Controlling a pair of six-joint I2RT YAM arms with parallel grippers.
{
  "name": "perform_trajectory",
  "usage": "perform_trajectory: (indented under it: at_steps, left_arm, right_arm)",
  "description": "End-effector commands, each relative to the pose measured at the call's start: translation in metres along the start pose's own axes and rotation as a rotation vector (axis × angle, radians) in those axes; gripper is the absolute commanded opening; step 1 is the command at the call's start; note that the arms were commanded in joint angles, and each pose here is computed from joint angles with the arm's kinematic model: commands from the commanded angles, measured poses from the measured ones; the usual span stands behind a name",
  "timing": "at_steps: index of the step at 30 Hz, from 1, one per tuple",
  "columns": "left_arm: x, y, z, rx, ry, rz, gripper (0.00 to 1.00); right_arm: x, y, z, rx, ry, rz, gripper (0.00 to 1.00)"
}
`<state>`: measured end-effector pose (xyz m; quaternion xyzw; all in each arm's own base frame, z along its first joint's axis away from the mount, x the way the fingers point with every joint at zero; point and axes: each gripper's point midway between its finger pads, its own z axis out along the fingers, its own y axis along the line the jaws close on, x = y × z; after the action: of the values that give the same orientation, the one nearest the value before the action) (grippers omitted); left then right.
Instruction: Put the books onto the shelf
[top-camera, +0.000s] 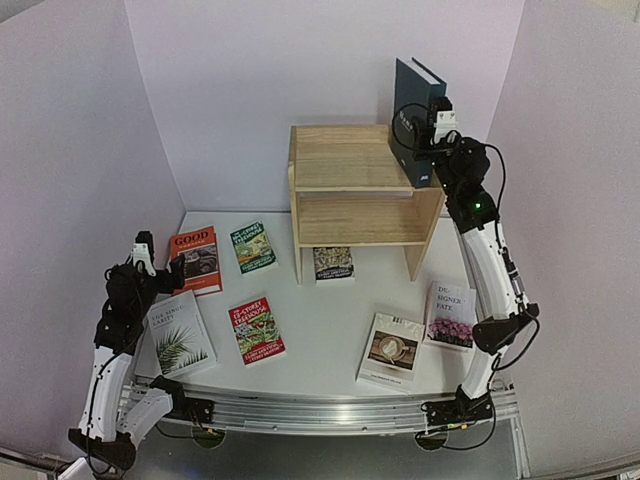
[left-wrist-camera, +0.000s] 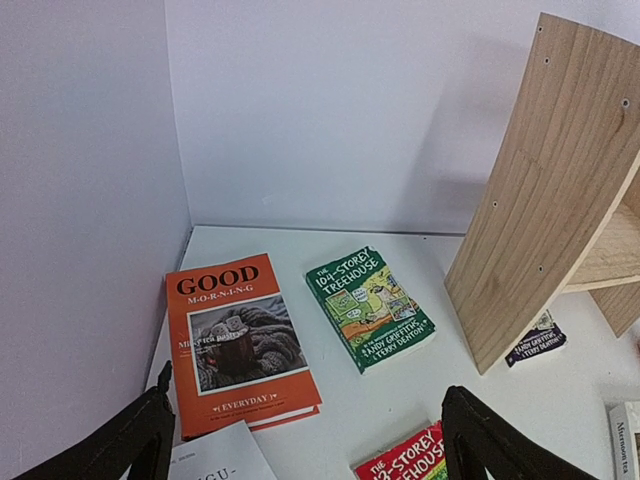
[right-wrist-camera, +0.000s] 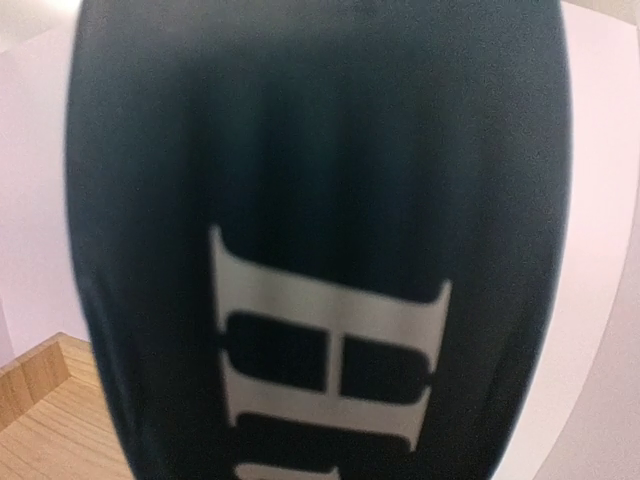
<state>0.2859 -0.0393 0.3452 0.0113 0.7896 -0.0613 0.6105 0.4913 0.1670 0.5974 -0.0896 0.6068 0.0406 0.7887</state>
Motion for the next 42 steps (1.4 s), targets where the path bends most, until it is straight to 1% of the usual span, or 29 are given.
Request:
perform_trajectory:
  at_steps: [1, 6, 14, 24, 26, 28, 30, 32, 33, 36, 38, 40, 42]
  left_arm:
    - [-0.008, -0.001, -0.005, 0.007, -0.046, 0.022, 0.93]
    - [-0.009, -0.002, -0.003, 0.014, -0.055, 0.018, 0.93]
    - [-0.011, 0.0, -0.002, -0.001, -0.06, 0.007, 0.93]
    - [-0.011, -0.002, 0.0, 0.01, -0.056, 0.011, 0.94]
    - [-0.012, -0.002, 0.0, 0.011, -0.057, 0.015, 0.94]
    - [-0.013, -0.002, 0.0, 0.01, -0.059, 0.016, 0.94]
    - [-0.012, -0.002, 0.0, 0.01, -0.058, 0.017, 0.94]
    - [-0.011, -0.002, 0.001, 0.014, -0.054, 0.013, 0.94]
    - [-0.011, -0.003, 0.0, 0.016, -0.054, 0.011, 0.94]
    - [-0.009, -0.004, 0.0, 0.024, -0.05, 0.01, 0.94]
    - [-0.008, -0.005, 0.001, 0.028, -0.045, 0.01, 0.94]
    - [-0.007, -0.005, 0.001, 0.03, -0.044, 0.01, 0.94]
    - [-0.007, -0.006, 0.001, 0.036, -0.043, 0.011, 0.94]
  right_arm:
    - [-0.023, -0.044, -0.012, 0.131, -0.051, -0.116, 0.07]
    - [-0.01, -0.072, -0.006, 0.176, -0.052, -0.05, 0.06]
    - [0.006, -0.067, -0.002, 0.165, -0.105, -0.017, 0.06]
    - [0.014, -0.065, 0.004, 0.16, -0.099, -0.048, 0.13]
    - [0.014, -0.066, 0.005, 0.166, -0.098, -0.05, 0.17]
    - [0.014, -0.066, 0.005, 0.164, -0.099, -0.05, 0.25]
    - [0.016, -0.064, 0.005, 0.156, -0.096, -0.043, 0.39]
    - [0.016, -0.063, 0.004, 0.145, -0.095, -0.036, 0.49]
    - [0.017, -0.063, 0.004, 0.143, -0.093, -0.035, 0.52]
    - [0.016, -0.064, 0.002, 0.15, -0.09, -0.035, 0.57]
    - [0.015, -0.065, -0.001, 0.152, -0.091, -0.036, 0.63]
    - [0.013, -0.064, -0.003, 0.149, -0.092, -0.035, 0.67]
    - [0.009, -0.065, -0.007, 0.148, -0.096, -0.03, 0.76]
